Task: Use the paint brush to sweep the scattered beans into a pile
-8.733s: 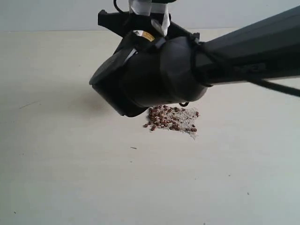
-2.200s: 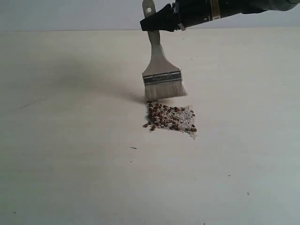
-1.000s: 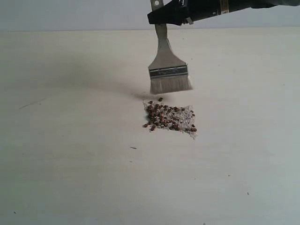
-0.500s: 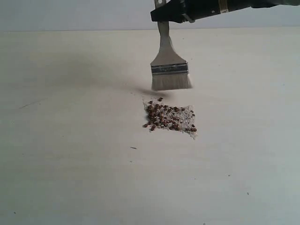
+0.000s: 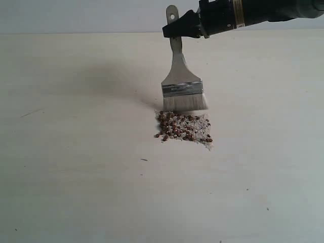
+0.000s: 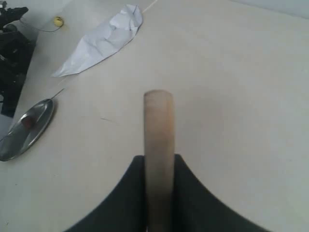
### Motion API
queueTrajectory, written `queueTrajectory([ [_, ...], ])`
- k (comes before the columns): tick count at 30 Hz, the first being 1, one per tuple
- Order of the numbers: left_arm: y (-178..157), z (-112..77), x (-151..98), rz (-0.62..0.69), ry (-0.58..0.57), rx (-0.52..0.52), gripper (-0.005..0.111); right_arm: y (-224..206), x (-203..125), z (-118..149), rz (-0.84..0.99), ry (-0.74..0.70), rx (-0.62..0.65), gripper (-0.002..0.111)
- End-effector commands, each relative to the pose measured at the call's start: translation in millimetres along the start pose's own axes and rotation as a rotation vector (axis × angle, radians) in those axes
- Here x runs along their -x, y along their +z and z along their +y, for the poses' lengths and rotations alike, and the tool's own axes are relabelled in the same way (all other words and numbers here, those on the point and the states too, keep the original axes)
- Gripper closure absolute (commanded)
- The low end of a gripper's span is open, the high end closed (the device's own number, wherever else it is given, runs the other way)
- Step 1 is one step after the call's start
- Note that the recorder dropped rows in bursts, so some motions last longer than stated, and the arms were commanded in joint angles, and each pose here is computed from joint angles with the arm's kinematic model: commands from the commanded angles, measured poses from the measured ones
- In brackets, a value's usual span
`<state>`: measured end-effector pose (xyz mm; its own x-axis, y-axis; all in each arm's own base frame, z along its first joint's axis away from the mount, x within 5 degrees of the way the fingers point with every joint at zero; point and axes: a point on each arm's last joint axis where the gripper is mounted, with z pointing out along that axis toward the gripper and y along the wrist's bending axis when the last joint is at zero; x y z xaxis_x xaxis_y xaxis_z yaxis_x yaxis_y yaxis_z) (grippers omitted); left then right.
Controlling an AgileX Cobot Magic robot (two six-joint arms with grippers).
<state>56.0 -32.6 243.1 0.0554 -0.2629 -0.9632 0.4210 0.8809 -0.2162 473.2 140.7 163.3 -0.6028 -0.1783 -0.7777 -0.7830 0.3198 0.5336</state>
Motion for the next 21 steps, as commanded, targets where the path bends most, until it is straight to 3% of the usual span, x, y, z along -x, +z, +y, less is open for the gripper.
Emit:
queueTrajectory([
  [1,-0.4,0.1,-0.7,-0.001,-0.001,0.0,0.107,-4.2,1.4,3.5,-0.008,-0.001,0.038,0.108],
  [10,-0.4,0.1,-0.7,-0.001,-0.001,0.0,0.107,-13.6,21.6,8.3,-0.053,-0.104,-0.087,0.108],
  [16,-0.4,0.1,-0.7,-0.001,-0.001,0.0,0.107,-25.0,37.2,29.2,-0.073,-0.117,-0.094,0.108],
  [21,-0.4,0.1,-0.7,-0.001,-0.001,0.0,0.107,-43.4,40.5,54.1,-0.099,-0.102,-0.223,0.108],
])
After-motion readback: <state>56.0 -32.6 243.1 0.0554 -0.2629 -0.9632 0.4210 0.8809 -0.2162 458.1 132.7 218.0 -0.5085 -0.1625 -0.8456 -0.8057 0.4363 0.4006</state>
